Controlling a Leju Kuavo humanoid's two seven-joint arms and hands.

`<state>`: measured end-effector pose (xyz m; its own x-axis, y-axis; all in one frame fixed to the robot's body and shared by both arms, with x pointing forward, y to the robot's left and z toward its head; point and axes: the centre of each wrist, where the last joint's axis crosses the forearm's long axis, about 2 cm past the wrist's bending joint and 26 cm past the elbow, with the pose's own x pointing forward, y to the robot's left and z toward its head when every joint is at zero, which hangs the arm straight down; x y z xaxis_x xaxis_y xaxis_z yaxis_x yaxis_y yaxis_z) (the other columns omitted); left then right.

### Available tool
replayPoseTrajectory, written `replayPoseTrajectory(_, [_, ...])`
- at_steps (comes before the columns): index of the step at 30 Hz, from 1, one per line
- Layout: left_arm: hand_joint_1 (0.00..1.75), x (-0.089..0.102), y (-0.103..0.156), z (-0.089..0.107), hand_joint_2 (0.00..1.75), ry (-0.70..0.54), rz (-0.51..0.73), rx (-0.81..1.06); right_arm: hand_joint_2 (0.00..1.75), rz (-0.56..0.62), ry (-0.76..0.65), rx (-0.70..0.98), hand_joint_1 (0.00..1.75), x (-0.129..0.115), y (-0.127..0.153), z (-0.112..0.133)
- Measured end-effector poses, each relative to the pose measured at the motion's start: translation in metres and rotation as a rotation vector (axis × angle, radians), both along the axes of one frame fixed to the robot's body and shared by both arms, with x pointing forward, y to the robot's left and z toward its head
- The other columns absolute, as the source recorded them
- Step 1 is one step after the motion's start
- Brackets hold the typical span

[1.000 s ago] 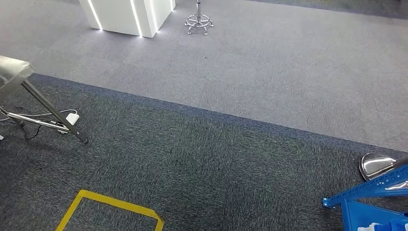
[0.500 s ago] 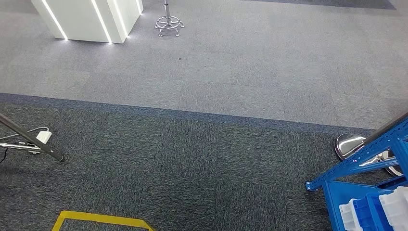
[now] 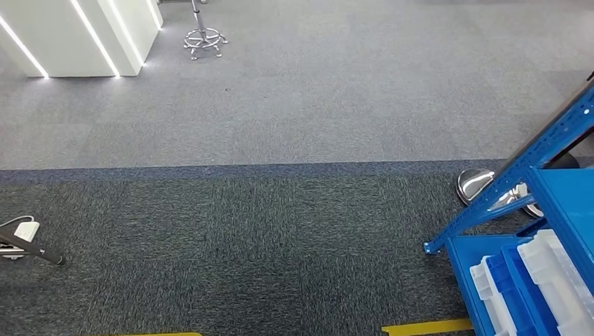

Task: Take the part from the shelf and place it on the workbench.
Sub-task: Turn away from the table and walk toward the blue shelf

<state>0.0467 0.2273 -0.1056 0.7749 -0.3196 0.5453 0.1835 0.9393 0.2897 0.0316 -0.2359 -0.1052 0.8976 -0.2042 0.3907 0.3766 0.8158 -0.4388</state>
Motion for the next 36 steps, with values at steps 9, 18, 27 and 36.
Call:
replayPoseTrajectory(9, [0.00,-0.0026,0.0001,-0.0003,0.00,0.004,0.000,0.000,0.00,0.001,0.000,0.001,0.00,0.0010,0.0000,0.0001])
replayPoseTrajectory(18, [0.00,0.0011,0.0010,0.0000,0.00,-0.006,-0.002,0.001,0.00,0.010,0.003,0.003,0.00,-0.0006,0.0005,0.0000])
replayPoseTrajectory(27, [0.00,-0.0013,0.0010,-0.0003,0.00,0.000,-0.002,0.002,0.00,0.013,0.005,0.005,0.00,-0.0003,0.0006,0.0000])
replayPoseTrajectory(36, [0.00,0.0006,0.0012,-0.0001,0.00,-0.004,-0.002,0.003,0.00,0.015,0.003,0.008,0.00,0.0009,0.0022,0.0003])
